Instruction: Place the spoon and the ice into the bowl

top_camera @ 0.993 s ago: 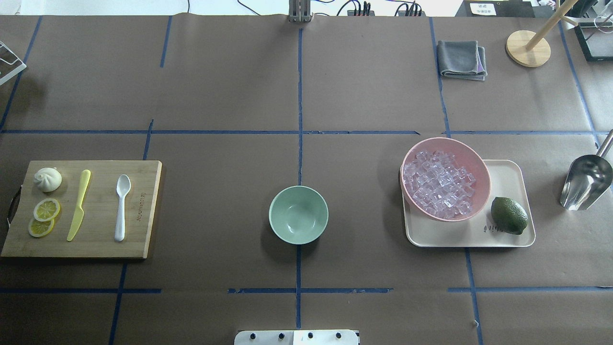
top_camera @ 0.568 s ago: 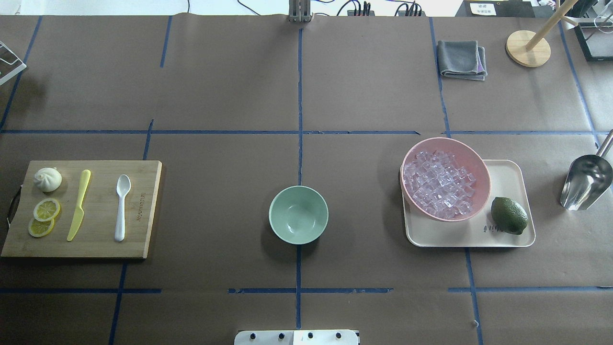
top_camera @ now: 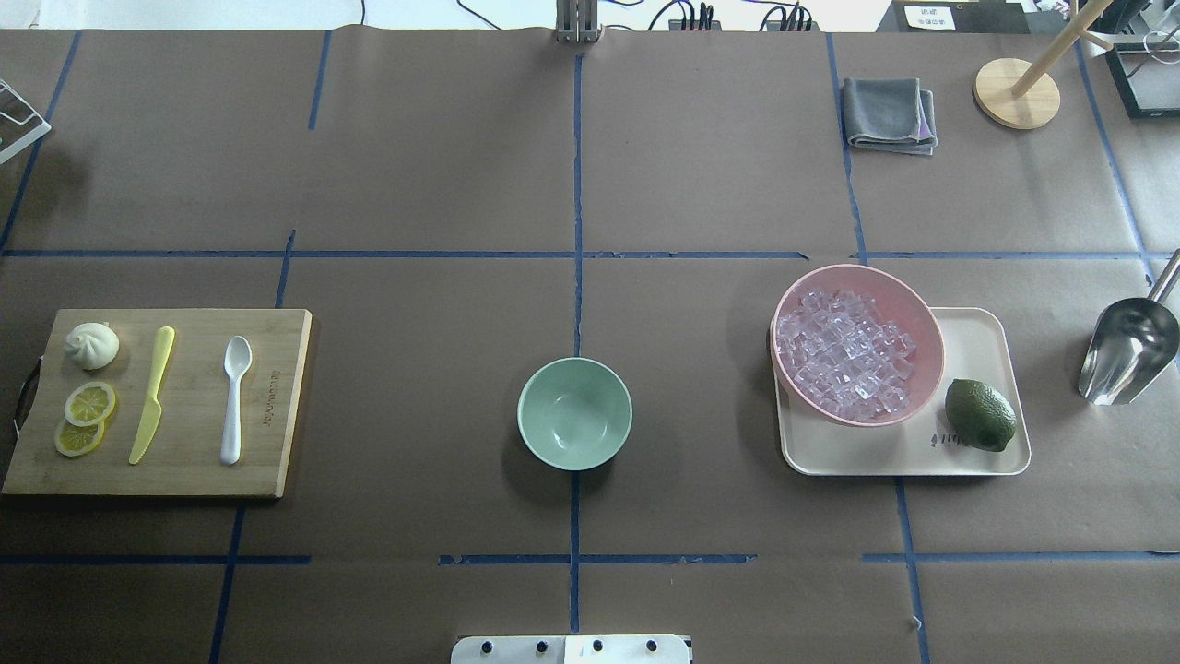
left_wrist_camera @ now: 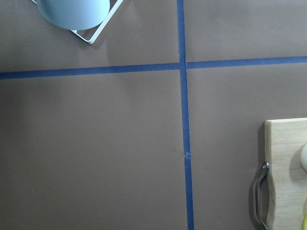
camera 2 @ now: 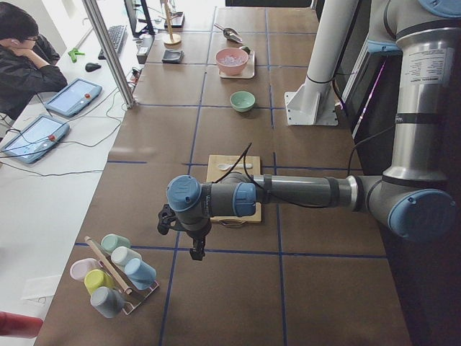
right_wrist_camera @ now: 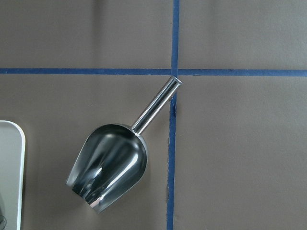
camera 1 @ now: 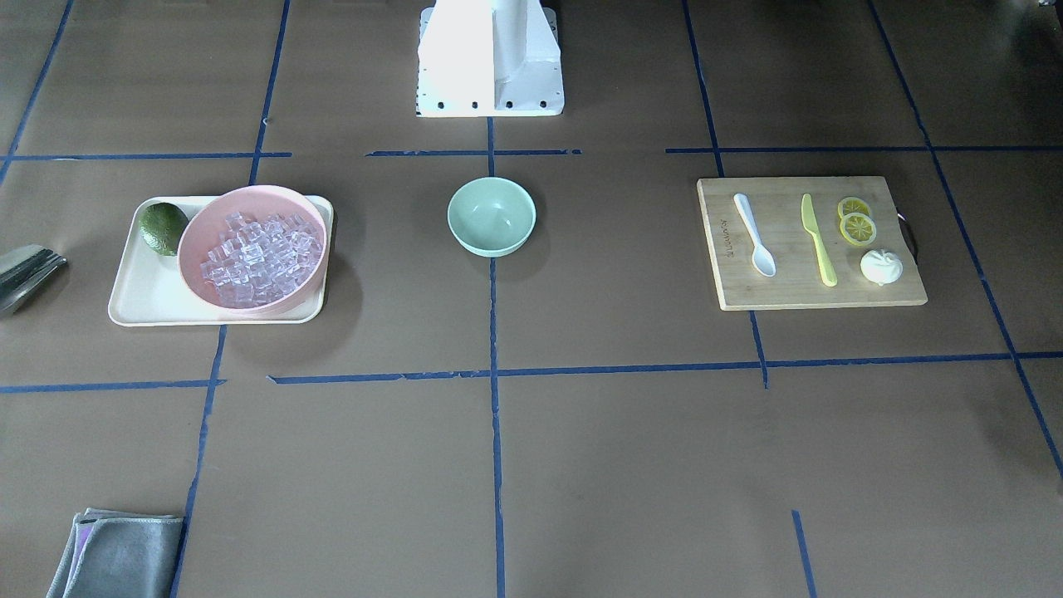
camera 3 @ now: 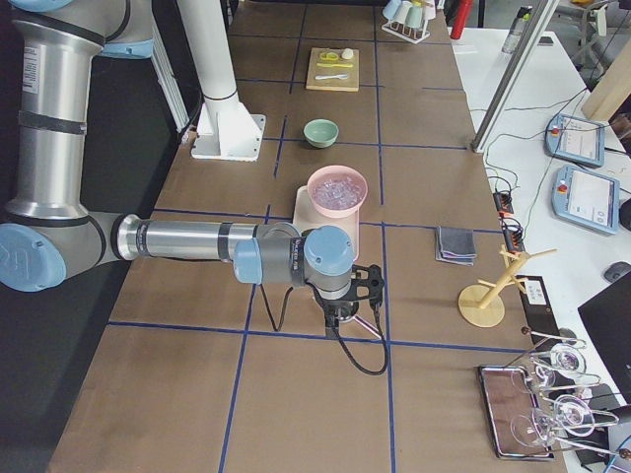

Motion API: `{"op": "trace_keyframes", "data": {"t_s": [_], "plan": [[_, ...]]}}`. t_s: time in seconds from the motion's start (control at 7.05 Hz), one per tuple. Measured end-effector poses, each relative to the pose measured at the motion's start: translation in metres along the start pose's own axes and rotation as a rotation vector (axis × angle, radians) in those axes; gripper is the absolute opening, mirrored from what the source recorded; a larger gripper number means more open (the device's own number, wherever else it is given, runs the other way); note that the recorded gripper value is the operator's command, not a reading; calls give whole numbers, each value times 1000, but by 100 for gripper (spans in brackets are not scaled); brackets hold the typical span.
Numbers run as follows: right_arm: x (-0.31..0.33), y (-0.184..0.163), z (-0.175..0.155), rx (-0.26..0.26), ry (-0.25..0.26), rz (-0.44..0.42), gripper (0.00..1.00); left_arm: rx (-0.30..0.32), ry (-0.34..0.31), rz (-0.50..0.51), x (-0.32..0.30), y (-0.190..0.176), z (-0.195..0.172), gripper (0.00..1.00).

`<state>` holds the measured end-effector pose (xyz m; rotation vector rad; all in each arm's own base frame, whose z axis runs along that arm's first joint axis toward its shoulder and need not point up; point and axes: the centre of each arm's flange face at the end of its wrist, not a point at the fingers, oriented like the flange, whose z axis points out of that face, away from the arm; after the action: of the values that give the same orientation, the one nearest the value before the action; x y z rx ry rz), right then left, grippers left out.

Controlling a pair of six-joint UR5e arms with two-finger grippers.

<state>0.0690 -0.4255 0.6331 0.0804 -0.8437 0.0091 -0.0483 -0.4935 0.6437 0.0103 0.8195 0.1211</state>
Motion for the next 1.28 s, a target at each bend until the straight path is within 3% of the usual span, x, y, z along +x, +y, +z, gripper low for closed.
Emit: {"op": "trace_keyframes", "data": {"t_s": [0.28,0.71,0.99,1.28], "plan": [[-6,-7,-4,7,-1,-11,99,33,2,20,47,-31,-22,100],[-22,-19,0,2,-3,-48,99,46,40,-92,152,-41,-29,100],[-26,-20,2,-5,-37,-50,99,24,39,-207,237,-32,-12,97],[-33,-20,1,-3,-84,-55,99,65,-4,-293,300,-21,33,97]]}}
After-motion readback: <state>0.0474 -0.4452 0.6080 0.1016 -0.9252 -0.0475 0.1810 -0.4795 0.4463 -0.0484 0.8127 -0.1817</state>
